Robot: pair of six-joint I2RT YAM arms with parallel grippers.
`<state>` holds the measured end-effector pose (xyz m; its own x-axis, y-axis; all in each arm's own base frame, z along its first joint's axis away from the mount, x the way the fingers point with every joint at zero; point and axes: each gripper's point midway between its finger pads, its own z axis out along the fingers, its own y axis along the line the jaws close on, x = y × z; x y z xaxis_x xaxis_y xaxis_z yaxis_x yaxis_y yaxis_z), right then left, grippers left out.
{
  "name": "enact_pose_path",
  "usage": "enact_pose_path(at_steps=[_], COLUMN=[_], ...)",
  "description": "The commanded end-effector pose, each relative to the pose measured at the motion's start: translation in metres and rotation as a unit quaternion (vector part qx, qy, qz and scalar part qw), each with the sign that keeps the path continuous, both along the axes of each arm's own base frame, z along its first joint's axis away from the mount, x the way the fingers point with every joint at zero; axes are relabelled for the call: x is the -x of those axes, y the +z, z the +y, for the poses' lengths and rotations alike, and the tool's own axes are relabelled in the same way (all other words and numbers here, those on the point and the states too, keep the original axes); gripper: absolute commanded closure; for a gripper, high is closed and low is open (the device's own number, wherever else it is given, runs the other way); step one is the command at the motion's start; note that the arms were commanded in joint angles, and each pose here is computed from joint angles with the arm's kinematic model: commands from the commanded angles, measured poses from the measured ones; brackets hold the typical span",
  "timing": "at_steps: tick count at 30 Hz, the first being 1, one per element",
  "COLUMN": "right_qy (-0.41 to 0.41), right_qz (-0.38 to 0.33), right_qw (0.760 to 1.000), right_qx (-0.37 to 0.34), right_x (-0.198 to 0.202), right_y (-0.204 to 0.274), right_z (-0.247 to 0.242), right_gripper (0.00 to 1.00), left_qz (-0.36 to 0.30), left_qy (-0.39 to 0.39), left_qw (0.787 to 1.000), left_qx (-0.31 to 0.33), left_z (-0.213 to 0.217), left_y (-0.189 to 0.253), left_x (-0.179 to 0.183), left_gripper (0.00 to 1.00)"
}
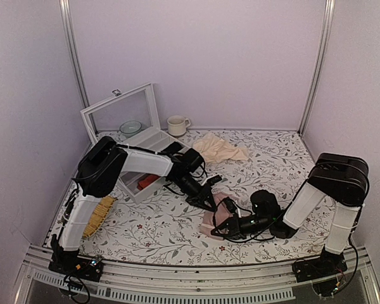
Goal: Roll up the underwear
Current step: Roll the underwear at the center of the board.
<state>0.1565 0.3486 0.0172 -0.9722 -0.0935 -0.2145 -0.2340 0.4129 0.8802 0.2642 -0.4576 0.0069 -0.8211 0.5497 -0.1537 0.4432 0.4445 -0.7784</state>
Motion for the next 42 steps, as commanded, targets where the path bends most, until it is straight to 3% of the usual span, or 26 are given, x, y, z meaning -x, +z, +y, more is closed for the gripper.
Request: enact_pose_path(at_steps=[1,9,21,25,31,35,42], right_qy=[0.007,0.003,0.009,0.011,0.019,0.020,0.017], right_qz=[0.094,0.102,0.101,0.101,0.100,0.098,0.098], right_qw=[0.988,0.987,0.986,0.986,0.985,0.985,0.984], right_qx=[0.121,0.127,0.131,0.135,0.142,0.143,0.147], right_x=[0.034,0.037,0.036,0.037,0.035,0.035,0.034], right_y=[-0.073,-0.078,-0.079,-0.081,-0.082,-0.082,-0.082], right_z=[-0.039,-0.043,-0.043,-0.044,-0.041,-0.040,-0.042], right_gripper=[1.00,1.00,1.00,1.00,1.00,1.00,1.00], left_qz=[-0.027,-0.061,-0.103,-0.092,-0.070,-0.055,-0.041], left_qy=[0.059,0.084,0.070,0.028,-0.025,-0.056,-0.075], left_qw=[0.993,0.993,0.992,0.994,0.995,0.994,0.995], left_qx=[-0.095,-0.052,0.005,0.050,0.071,0.080,0.048], left_z=[0.040,0.046,0.062,0.057,0.057,0.050,0.051], left_y=[-0.042,0.002,0.037,0.053,0.050,0.048,0.030], left_x=[-0.030,-0.048,-0.027,-0.008,0.030,0.051,0.074], left_gripper=[0.92,0.83,0.76,0.75,0.58,0.53,0.51])
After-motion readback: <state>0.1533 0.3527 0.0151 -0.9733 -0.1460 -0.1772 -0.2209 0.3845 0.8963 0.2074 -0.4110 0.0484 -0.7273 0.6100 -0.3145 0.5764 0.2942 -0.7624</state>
